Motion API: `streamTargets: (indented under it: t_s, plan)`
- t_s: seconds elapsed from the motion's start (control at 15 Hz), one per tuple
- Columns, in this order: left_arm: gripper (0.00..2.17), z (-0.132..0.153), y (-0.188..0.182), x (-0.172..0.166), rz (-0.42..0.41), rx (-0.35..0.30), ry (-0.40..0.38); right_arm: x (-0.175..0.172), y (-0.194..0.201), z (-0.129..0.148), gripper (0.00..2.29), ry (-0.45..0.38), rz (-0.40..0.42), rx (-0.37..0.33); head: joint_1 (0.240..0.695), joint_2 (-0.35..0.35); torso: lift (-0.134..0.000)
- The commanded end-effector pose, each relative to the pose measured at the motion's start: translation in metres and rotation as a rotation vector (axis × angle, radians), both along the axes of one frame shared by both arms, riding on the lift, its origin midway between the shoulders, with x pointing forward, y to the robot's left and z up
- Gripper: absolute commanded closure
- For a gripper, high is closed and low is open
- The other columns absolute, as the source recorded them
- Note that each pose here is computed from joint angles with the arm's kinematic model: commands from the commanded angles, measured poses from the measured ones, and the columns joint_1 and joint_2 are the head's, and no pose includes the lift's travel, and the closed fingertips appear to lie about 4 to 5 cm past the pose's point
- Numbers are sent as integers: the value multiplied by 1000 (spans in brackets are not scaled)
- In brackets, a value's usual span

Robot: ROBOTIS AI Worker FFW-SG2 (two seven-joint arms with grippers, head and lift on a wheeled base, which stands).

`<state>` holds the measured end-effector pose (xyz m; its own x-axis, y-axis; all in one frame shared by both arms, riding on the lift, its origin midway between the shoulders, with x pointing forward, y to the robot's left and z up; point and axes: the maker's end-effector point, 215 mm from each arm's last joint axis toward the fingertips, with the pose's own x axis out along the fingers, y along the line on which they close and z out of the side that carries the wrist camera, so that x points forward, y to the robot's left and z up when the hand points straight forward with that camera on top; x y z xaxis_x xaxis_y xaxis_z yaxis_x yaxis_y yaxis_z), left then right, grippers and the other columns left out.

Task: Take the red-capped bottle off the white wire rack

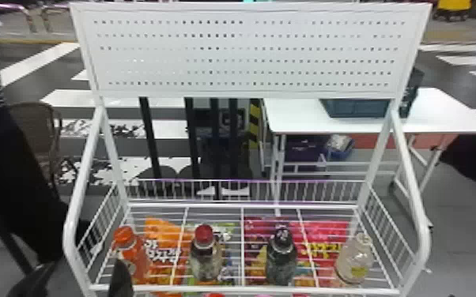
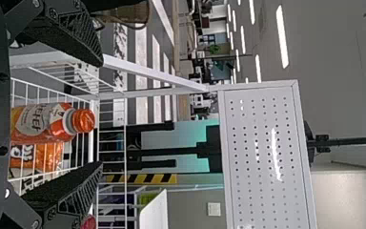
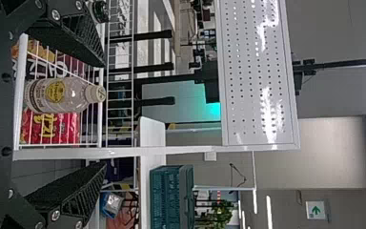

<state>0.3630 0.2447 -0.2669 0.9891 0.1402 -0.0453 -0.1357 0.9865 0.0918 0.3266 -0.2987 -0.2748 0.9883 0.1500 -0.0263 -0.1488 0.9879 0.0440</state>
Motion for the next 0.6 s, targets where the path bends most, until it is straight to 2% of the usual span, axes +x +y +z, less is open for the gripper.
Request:
streamTargets:
  t_s: [0.0, 0.53]
  plan:
    - [161, -1, 0, 0, 2, -1, 1, 0, -1, 1, 154, -2, -3, -2, 499, 0, 0]
    - [161, 0, 0, 0, 8, 4, -4, 0, -5, -2, 154, 3, -18, -5, 499, 0, 0]
